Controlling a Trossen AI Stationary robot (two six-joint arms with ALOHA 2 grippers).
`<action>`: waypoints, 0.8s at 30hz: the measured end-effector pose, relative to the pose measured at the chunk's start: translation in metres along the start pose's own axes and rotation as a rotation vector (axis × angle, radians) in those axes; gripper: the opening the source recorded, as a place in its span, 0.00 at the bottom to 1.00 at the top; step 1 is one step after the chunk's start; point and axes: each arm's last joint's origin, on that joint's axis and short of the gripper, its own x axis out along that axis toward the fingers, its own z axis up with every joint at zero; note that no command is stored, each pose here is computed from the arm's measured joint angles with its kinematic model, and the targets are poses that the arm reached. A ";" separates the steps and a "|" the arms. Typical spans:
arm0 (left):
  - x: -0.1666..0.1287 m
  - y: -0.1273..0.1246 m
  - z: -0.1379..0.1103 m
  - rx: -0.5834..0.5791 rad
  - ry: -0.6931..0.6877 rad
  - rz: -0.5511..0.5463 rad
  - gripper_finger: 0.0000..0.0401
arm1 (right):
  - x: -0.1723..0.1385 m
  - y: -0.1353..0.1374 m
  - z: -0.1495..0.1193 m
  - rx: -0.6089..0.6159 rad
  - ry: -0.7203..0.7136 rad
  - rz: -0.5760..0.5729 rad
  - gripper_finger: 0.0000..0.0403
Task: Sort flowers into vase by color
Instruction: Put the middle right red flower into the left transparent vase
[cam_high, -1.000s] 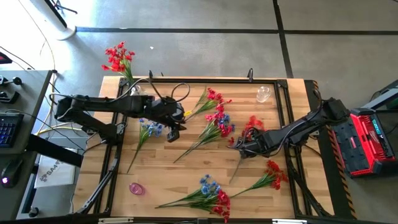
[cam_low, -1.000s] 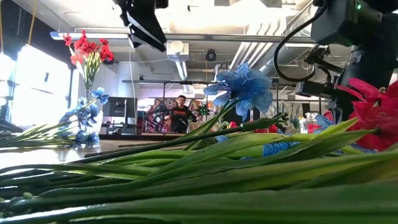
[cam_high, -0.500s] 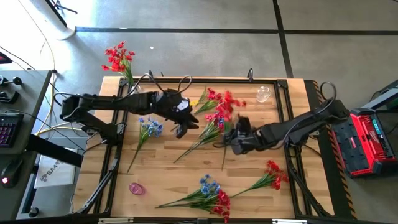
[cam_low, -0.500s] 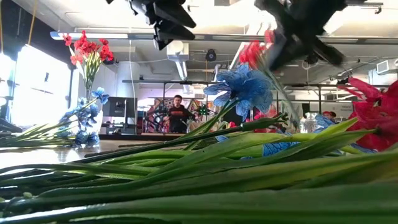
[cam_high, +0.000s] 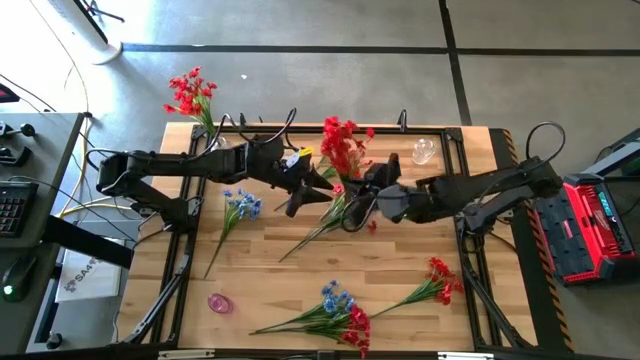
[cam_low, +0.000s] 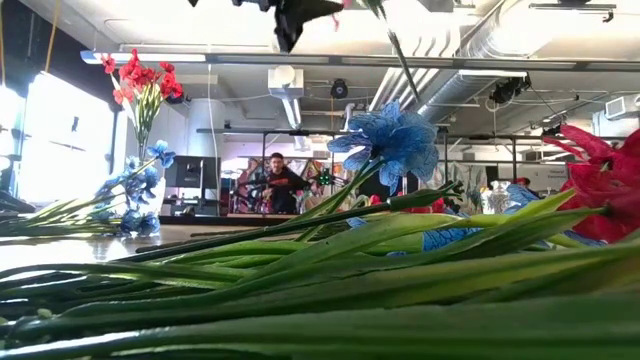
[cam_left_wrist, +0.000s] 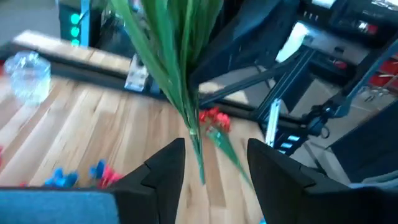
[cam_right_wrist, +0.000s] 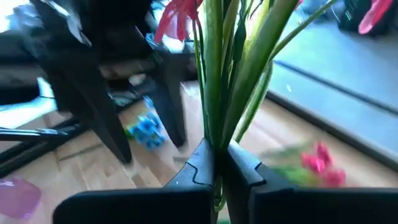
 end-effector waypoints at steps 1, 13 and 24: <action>0.001 -0.002 0.002 0.009 -0.019 -0.007 0.43 | -0.003 0.001 0.006 -0.018 -0.018 0.015 0.00; 0.002 -0.011 0.012 0.016 -0.157 0.011 0.45 | -0.001 0.000 0.044 -0.111 -0.123 0.224 0.00; 0.001 -0.015 0.016 0.033 -0.200 -0.011 0.21 | 0.001 0.000 0.049 -0.124 -0.140 0.276 0.00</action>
